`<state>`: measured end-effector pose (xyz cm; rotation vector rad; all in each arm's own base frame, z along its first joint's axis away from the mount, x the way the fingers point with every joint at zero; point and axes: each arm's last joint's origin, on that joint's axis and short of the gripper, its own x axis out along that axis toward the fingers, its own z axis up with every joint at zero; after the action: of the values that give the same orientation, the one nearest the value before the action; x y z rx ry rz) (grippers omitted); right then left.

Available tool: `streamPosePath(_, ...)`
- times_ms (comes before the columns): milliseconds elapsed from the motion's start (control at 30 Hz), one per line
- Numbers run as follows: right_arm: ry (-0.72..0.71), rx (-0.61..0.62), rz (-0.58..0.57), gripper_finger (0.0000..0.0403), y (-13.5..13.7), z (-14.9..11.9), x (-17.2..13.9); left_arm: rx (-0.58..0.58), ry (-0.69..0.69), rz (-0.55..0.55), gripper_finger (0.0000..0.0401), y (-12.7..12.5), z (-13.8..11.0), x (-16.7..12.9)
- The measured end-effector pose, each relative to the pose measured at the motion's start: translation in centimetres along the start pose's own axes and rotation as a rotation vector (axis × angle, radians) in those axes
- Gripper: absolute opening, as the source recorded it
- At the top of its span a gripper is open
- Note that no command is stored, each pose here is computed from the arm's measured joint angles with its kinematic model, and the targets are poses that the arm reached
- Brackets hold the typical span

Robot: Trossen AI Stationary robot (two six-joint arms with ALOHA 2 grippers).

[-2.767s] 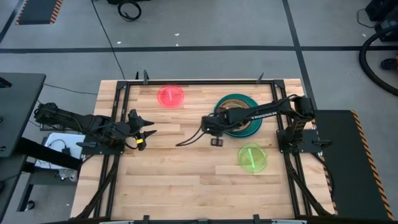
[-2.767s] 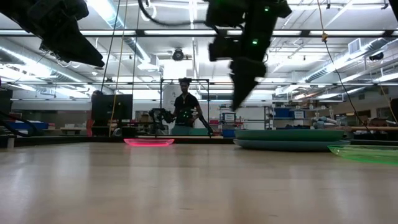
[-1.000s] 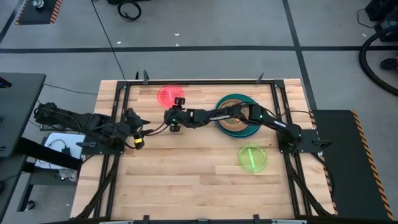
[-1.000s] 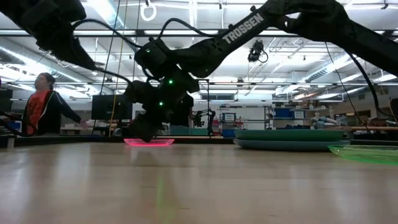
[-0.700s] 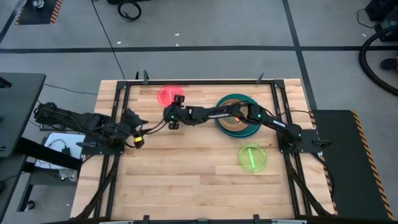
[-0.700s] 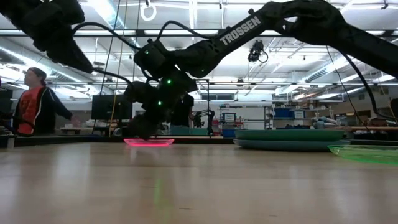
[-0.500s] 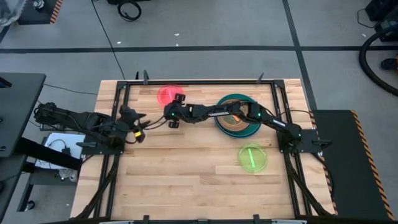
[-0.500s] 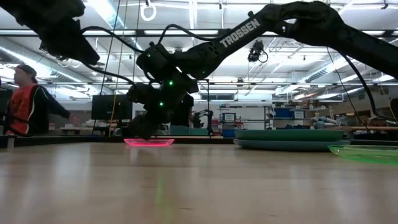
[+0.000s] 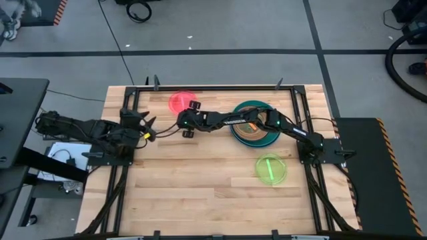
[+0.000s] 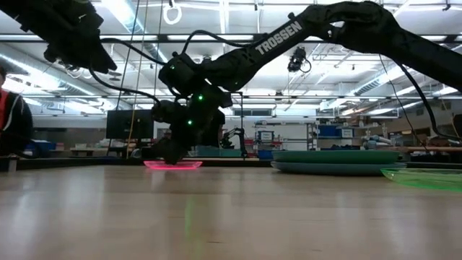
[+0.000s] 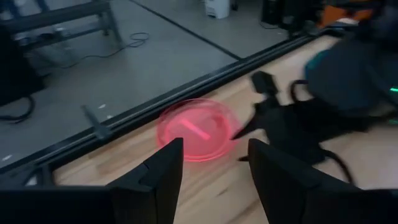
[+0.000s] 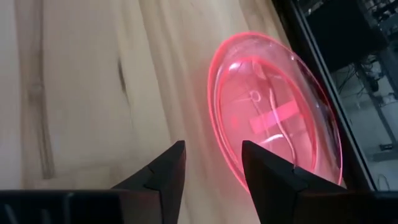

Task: Stack plastic plates
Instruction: Stack the pink plate on the orange plate

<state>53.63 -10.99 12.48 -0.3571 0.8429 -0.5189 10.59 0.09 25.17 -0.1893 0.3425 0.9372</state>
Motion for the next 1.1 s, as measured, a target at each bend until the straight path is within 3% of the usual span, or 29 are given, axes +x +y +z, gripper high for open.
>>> streamPosePath(233, 0.091, -0.155, -0.04, 0.0165, 0.7, 0.7, -2.9, 0.006, 0.048, 0.125, 0.0165, 1.3, -0.5, 0.6)
streamPosePath(467, 0.169, -0.352, -0.013, 0.0165, -1.2, 1.3, -5.9, 0.003, 0.064, 0.14, 0.0145, 1.5, -0.5, 0.7)
streamPosePath(600, 0.215, -0.423, 0.022, 0.0165, -3.4, 0.7, -5.7, -0.002, 0.109, 0.096, 0.0144, 1.4, -0.7, 0.7)
streamPosePath(767, 0.168, -0.502, 0.198, 0.0164, -6.8, -0.4, -3.7, -0.005, 0.113, 0.089, 0.0144, 1.3, -0.7, 0.7)
streamPosePath(1100, 0.151, -0.713, 0.263, 0.0164, -11.1, -2.3, -1.7, -0.003, 0.131, 0.069, 0.0144, 1.2, -0.7, 0.7)
